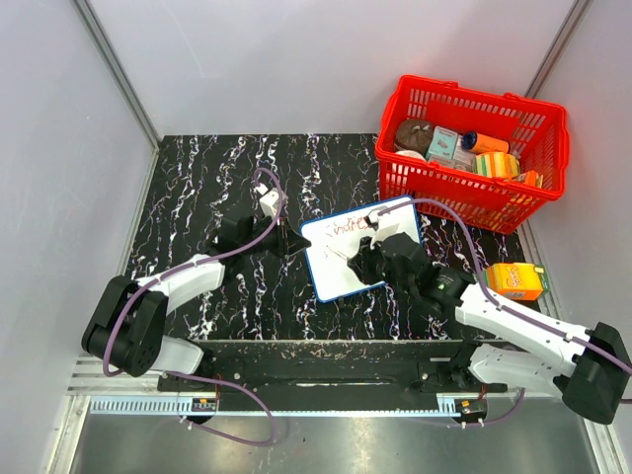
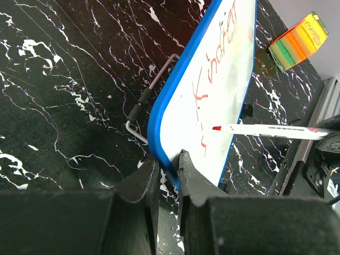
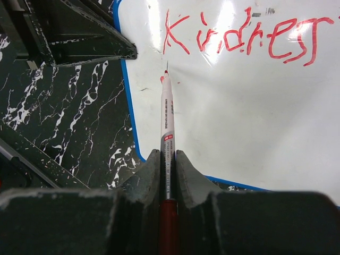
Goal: Write a sentence on the whiteboard
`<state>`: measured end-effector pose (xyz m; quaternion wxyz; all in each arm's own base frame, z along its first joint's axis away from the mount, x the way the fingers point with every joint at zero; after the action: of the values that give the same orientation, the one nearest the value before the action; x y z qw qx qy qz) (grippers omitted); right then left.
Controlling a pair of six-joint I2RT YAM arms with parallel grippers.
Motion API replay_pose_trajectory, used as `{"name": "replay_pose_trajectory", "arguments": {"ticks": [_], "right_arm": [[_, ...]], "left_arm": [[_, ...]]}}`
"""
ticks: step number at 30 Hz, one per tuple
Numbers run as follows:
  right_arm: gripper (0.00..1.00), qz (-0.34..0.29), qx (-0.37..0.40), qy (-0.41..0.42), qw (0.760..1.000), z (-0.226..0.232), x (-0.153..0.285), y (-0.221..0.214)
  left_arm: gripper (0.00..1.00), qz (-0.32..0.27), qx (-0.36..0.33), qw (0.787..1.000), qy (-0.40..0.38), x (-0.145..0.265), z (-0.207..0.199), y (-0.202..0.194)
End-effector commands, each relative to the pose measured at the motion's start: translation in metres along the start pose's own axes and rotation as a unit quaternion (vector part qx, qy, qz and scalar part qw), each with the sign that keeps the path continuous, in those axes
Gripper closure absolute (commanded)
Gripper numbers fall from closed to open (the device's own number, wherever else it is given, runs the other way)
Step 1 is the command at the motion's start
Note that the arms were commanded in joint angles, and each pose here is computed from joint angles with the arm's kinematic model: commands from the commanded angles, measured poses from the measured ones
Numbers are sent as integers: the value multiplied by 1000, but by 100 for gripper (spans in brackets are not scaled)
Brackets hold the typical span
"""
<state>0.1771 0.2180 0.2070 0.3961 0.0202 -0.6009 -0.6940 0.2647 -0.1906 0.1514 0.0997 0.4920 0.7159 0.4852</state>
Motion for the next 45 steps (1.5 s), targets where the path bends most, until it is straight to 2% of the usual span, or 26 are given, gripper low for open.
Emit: {"name": "replay_pose_trajectory", "arguments": {"ticks": [1, 21, 45], "right_arm": [[100, -32, 5, -5, 999, 6, 3, 21], [100, 11, 6, -1, 1000, 4, -3, 0], [100, 20, 16, -86, 996, -15, 1, 1]], "left_arm": [[100, -9, -72, 994, 87, -1, 28, 3], [100, -9, -72, 993, 88, -1, 28, 3], [100, -9, -72, 994, 87, -1, 27, 3]]}}
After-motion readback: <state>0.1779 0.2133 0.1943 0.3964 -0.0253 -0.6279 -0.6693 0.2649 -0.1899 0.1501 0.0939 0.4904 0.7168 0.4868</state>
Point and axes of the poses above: each gripper's point midway between its finger pads, its own x axis back along the fingers, its own z axis along the line the jaws close on, y = z × x, the point moved 7 cm from there along x, back along the fingers, and after that the axes turned 2 degrees about x, right-handed, at the moved point
